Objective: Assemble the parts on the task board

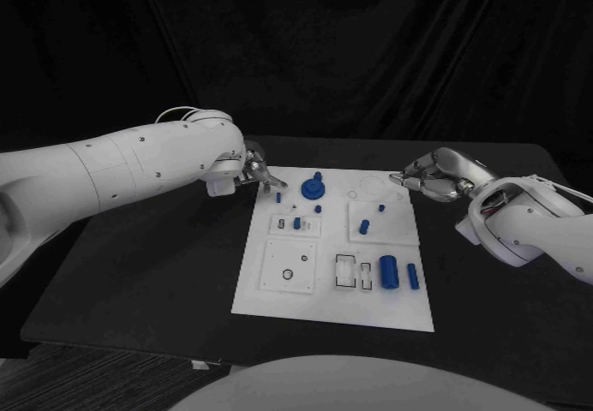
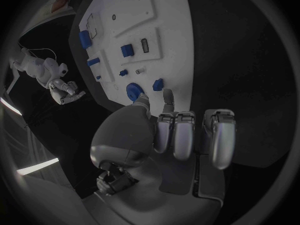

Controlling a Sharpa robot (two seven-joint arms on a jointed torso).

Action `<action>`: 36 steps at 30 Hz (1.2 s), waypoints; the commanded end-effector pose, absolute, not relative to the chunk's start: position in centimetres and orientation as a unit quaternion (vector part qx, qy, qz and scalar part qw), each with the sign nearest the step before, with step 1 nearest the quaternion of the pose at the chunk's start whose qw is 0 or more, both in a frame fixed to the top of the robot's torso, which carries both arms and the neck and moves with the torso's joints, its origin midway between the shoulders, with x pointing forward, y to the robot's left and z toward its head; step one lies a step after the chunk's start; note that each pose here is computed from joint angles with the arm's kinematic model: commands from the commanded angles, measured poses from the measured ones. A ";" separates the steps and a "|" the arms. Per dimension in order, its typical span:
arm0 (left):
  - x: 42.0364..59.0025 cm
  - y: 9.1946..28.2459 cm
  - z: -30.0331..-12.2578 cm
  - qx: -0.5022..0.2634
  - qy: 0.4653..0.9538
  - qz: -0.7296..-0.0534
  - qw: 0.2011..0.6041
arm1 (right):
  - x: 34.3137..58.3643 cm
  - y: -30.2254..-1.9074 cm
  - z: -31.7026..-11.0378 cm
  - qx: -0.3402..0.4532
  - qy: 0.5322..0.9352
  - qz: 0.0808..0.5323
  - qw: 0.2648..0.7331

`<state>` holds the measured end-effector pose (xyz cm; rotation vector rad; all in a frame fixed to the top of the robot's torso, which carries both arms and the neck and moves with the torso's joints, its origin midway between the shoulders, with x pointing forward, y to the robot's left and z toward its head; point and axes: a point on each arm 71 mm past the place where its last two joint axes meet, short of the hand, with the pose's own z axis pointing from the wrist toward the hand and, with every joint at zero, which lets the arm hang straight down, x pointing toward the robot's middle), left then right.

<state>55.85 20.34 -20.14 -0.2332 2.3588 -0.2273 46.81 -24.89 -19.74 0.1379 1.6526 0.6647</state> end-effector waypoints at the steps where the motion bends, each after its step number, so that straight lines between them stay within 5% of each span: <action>1: 55.8 20.0 -20.3 -0.087 0.920 -0.096 0.369 | 46.8 -25.0 -19.9 0.064 0.724 0.284 0.625; 36: 55.6 19.2 -21.4 -0.082 0.925 -0.095 0.358 | 47.0 -25.3 -20.1 0.064 0.727 0.280 0.624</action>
